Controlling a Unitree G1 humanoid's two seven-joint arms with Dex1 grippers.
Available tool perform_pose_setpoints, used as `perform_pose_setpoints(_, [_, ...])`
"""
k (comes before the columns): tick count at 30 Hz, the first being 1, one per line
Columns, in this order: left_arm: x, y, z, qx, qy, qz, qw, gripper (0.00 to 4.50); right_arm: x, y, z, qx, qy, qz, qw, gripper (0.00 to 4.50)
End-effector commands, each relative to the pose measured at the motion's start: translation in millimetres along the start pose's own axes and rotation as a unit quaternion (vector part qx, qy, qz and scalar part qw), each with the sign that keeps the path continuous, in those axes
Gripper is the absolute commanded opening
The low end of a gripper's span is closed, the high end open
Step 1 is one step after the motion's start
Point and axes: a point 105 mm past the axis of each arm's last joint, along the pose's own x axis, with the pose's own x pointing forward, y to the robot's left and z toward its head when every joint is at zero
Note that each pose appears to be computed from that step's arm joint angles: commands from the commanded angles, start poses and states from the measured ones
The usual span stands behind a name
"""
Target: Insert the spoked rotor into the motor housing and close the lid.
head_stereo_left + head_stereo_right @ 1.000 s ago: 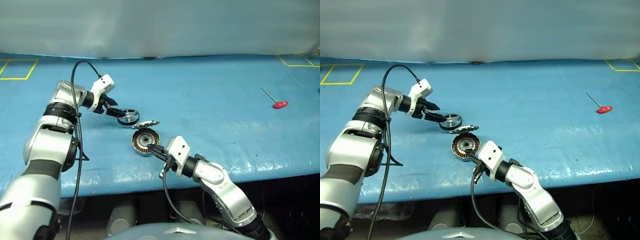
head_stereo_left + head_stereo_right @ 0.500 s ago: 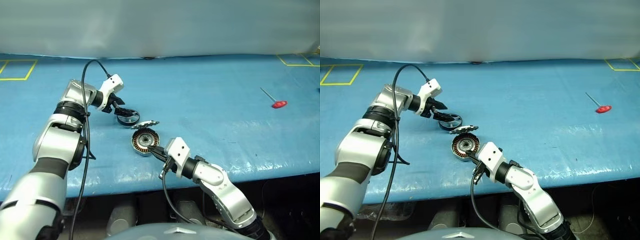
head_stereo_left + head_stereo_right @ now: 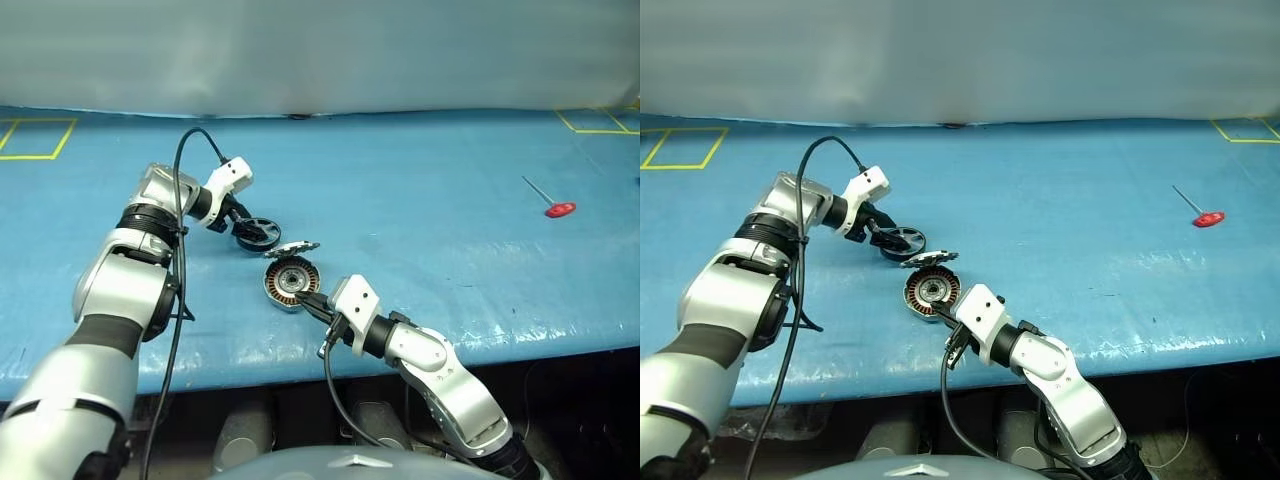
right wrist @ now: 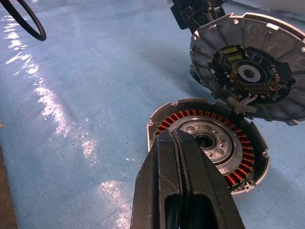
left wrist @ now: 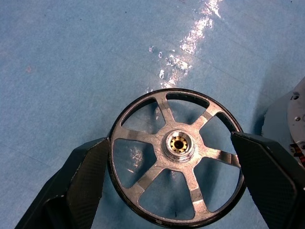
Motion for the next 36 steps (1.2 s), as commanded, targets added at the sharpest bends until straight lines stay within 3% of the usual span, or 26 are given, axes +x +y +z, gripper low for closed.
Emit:
perform_pose_setpoints(1, [0,0,5,0.006,0.008,0.004,1.000,4.45,0,3,11,-0.009,-0.021,0.003,1.000,0.00])
perform_pose_setpoints(20, [-8,5,-5,-0.008,0.036,0.016,0.999,4.45,3,3,11,-0.010,-0.022,0.005,1.000,0.00])
perform_pose_setpoints(23, [-8,5,-6,-0.013,0.037,0.018,0.999,3.84,3,3,11,-0.010,-0.023,0.006,1.000,0.00])
perform_pose_setpoints(30, [-7,4,-9,-0.019,0.039,0.012,0.999,1.50,3,2,11,-0.010,-0.023,0.004,1.000,0.00])
perform_pose_setpoints(36, [-5,3,-8,-0.017,0.037,0.009,0.999,1.40,3,2,11,-0.010,-0.022,0.002,1.000,0.00])
